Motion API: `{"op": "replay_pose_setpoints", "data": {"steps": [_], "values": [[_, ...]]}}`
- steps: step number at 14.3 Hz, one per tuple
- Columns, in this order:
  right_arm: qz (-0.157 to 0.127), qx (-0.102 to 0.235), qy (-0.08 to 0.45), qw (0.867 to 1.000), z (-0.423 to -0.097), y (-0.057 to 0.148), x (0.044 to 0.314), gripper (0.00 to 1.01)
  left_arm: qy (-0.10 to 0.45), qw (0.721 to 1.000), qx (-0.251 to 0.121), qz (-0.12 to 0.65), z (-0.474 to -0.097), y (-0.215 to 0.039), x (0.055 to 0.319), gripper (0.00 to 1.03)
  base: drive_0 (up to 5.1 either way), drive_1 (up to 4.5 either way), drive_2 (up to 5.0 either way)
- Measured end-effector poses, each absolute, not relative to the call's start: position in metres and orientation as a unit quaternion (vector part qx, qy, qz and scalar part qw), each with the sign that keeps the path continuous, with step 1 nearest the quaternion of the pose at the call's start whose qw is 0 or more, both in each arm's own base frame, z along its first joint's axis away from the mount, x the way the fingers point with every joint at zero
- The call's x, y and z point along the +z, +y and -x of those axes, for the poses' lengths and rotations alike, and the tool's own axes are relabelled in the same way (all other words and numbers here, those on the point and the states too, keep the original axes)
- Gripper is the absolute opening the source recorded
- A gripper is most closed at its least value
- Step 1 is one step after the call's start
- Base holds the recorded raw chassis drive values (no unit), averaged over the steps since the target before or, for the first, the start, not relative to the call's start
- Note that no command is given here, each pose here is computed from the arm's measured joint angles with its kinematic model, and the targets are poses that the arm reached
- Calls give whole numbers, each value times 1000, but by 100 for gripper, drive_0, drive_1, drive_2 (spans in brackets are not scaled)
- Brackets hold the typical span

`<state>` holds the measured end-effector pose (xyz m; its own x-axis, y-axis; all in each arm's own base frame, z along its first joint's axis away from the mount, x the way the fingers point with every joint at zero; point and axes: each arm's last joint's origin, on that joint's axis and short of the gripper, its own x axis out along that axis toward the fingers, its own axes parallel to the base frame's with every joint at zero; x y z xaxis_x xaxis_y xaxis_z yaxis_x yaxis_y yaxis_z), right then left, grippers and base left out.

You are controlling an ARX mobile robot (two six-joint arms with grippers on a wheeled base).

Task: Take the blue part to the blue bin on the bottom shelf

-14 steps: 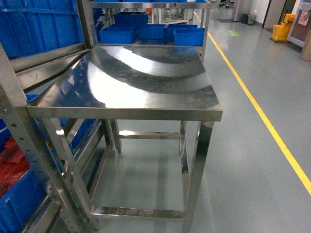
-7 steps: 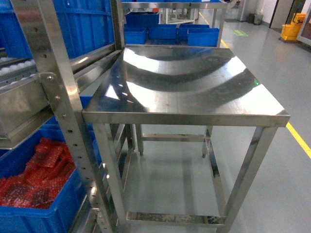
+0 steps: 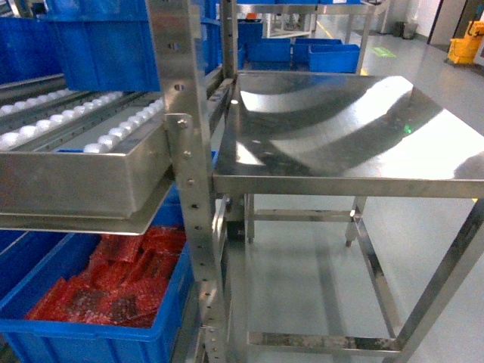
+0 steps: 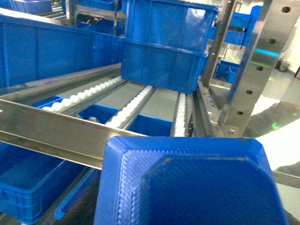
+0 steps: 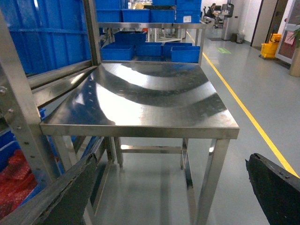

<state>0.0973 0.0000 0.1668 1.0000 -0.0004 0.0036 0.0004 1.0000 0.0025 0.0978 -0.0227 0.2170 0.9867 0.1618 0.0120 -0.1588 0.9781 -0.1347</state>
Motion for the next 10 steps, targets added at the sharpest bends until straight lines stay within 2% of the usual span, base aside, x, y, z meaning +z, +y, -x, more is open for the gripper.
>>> {"op": "replay_pose_setpoints", "data": {"steps": [10], "values": [[-1,0,-1,1000,-97,0,167,98,-11,994,80,66,-98,-23,217,43,-507,233,233]]}}
